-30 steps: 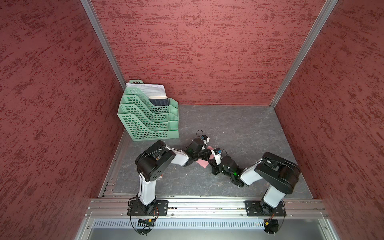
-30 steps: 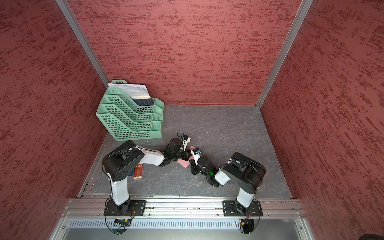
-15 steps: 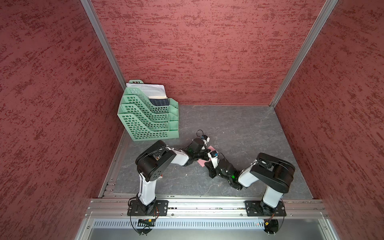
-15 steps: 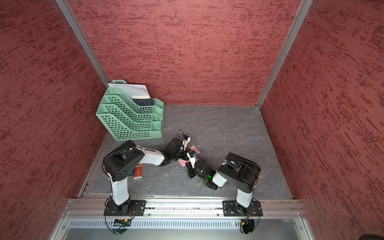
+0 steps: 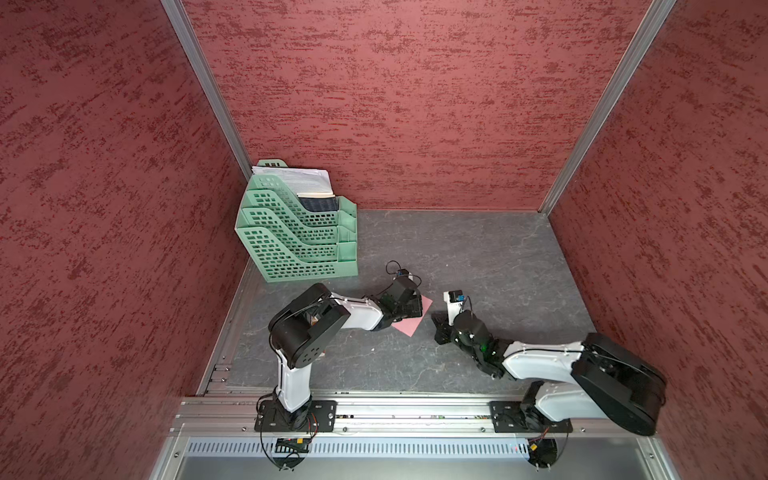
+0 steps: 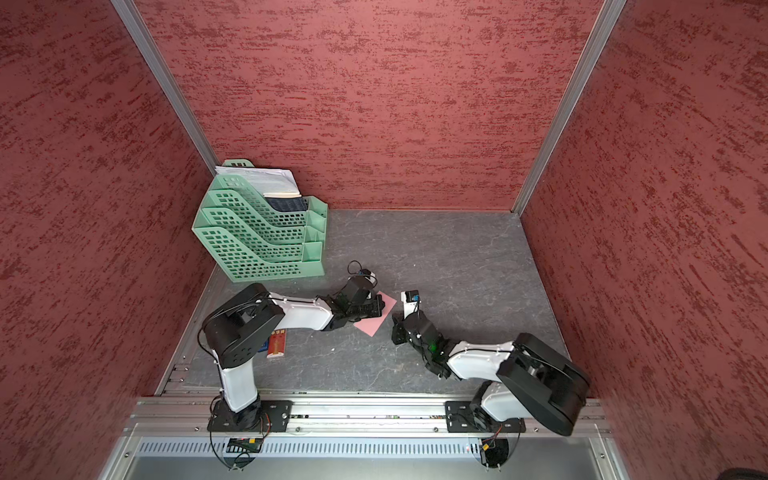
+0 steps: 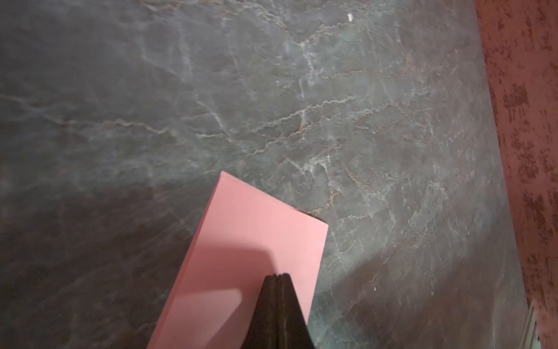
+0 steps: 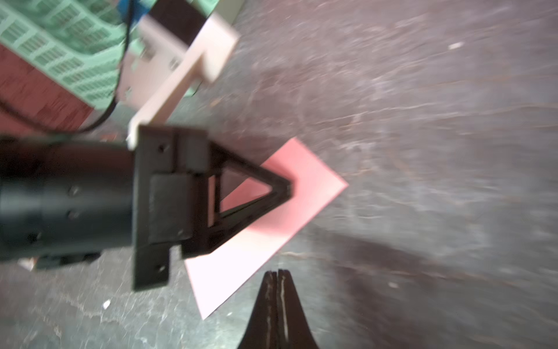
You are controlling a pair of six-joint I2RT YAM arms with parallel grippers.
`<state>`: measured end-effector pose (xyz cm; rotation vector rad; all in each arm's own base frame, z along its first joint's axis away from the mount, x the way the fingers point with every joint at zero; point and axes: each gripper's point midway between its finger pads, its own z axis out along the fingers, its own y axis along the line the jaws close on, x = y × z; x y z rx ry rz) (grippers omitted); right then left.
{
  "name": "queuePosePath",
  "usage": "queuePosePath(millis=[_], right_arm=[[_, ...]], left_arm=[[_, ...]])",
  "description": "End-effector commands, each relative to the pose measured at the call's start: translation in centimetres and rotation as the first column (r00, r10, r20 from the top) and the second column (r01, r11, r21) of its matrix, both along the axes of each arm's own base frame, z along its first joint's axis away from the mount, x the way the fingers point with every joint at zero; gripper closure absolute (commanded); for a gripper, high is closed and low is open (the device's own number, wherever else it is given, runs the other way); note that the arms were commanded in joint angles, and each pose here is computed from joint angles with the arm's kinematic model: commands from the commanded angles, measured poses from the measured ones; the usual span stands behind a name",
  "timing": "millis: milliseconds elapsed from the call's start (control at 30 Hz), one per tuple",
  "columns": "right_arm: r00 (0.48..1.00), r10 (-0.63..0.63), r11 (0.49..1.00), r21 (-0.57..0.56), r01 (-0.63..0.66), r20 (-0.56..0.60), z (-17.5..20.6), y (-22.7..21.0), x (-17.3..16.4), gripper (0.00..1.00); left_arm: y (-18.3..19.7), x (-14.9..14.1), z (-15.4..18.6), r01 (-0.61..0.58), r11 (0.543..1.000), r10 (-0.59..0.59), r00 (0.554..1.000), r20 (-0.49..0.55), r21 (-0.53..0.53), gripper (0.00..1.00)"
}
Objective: Fold the square paper along the opposite sides
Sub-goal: Smooth out the paper at the center of the board, then adjust the paper at the center of the board.
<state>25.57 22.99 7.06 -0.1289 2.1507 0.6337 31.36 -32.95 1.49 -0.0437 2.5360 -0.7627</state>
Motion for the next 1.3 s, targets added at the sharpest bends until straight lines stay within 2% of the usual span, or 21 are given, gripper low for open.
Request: queuePosePath(millis=[0, 300, 567, 633, 733, 967, 1133, 1267], right_arm=[[0.995, -0.077, 0.995, -0.074, 0.072, -0.067, -1.2, -2.5, -0.6, 1.0], [0.995, -0.078, 0.995, -0.07, 0.073, -0.069, -1.2, -2.9, -0.9, 1.0], [0.996, -0.069, 0.996, -0.065, 0.065, -0.061, -1.0, -2.9, -1.1, 1.0], [0.996, -0.068, 0.996, -0.068, 0.064, -0.058, -1.0, -3.0, -1.1, 1.0], [0.997, -0.065, 0.996, -0.069, 0.062, -0.051, -0.8, -3.1, -1.1, 1.0], [0.998, -0.044, 0.997, -0.071, 0.041, -0.047, -0.5, -2.6, -0.7, 1.0], [0.998, -0.033, 0.997, -0.075, 0.029, -0.046, -0.2, -2.2, -0.5, 1.0], [0.999, -0.028, 0.996, -0.085, 0.025, -0.032, 0.2, -2.1, -0.3, 1.0]], left_arm=[[9.1, -6.5, -8.4, -0.115, 0.923, 0.23, 0.931, -0.285, 0.368, 1.0], [5.9, -4.1, -5.1, -0.234, 0.943, 0.298, 0.91, -0.29, 0.235, 1.0], [4.0, -2.6, -3.0, -0.317, 0.939, 0.344, 0.891, -0.297, 0.134, 1.0], [3.4, -2.2, -2.3, -0.318, 0.942, 0.335, 0.894, -0.296, 0.106, 1.0], [2.5, -1.8, -0.8, -0.306, 0.949, 0.315, 0.91, -0.268, 0.074, 0.94], [0.6, -0.2, 4.9, -0.265, 0.964, 0.255, 0.951, -0.176, -0.036, 0.81], [-0.2, 0.8, 7.8, -0.246, 0.966, 0.235, 0.964, -0.123, -0.076, 0.77], [-0.5, 1.2, 8.8, -0.229, 0.97, 0.221, 0.971, -0.093, -0.086, 0.76]])
